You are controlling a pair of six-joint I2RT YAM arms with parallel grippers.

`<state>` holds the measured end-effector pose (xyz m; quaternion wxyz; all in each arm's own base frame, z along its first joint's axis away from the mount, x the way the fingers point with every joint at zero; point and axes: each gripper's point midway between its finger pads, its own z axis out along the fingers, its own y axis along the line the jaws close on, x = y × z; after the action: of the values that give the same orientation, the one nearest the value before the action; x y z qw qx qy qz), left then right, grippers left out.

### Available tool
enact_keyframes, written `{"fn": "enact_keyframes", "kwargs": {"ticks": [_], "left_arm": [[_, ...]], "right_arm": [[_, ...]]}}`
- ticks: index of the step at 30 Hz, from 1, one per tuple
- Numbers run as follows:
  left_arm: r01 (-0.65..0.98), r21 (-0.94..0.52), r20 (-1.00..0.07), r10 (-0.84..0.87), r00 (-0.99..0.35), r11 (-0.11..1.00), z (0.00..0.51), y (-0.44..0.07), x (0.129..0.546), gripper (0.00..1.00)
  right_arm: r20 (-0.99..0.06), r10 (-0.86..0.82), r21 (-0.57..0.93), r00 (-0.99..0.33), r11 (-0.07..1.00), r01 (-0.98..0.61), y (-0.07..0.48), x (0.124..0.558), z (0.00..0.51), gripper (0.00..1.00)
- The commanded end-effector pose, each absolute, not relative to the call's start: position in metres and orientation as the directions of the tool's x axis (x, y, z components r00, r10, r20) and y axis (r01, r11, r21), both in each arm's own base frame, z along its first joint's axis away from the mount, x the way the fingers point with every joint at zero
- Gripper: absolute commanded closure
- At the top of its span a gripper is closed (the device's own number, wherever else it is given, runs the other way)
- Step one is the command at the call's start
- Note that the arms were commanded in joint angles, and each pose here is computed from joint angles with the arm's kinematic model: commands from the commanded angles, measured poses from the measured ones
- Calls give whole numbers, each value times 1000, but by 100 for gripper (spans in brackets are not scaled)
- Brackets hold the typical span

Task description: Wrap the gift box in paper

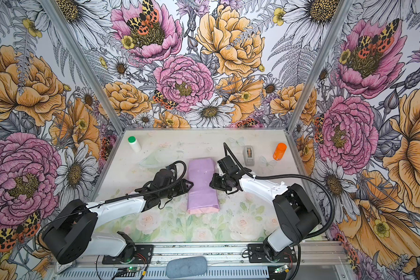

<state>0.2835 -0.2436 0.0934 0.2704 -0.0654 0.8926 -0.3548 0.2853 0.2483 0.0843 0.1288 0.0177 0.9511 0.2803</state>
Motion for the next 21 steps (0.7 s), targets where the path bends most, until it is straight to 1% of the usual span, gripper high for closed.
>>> {"fn": "enact_keyframes", "kwargs": {"ticks": [1,3,8,14,19,21], "left_arm": [[115,-643,-507,-309,-805,757,118,-239,295,57],[150,-635,-541,-298,-786,757,134,-240,298,58],[249,-617,-612,-257,-748,747,167,-251,305,66],[329,-617,-607,-166,-777,715,164,-288,316,73],[363,-629,-574,-96,-813,687,144,-322,320,76],[358,-628,-561,-82,-824,690,133,-327,321,76]], "right_arm": [[-284,131,529,-950,848,-41,245,289,95,68],[-285,132,523,-950,852,-39,243,289,93,69],[-284,133,516,-950,856,-35,242,289,91,69],[-286,133,512,-949,858,-34,241,289,90,69],[-287,133,510,-949,860,-34,241,289,89,70],[-288,131,508,-948,861,-35,241,289,89,70]]}}
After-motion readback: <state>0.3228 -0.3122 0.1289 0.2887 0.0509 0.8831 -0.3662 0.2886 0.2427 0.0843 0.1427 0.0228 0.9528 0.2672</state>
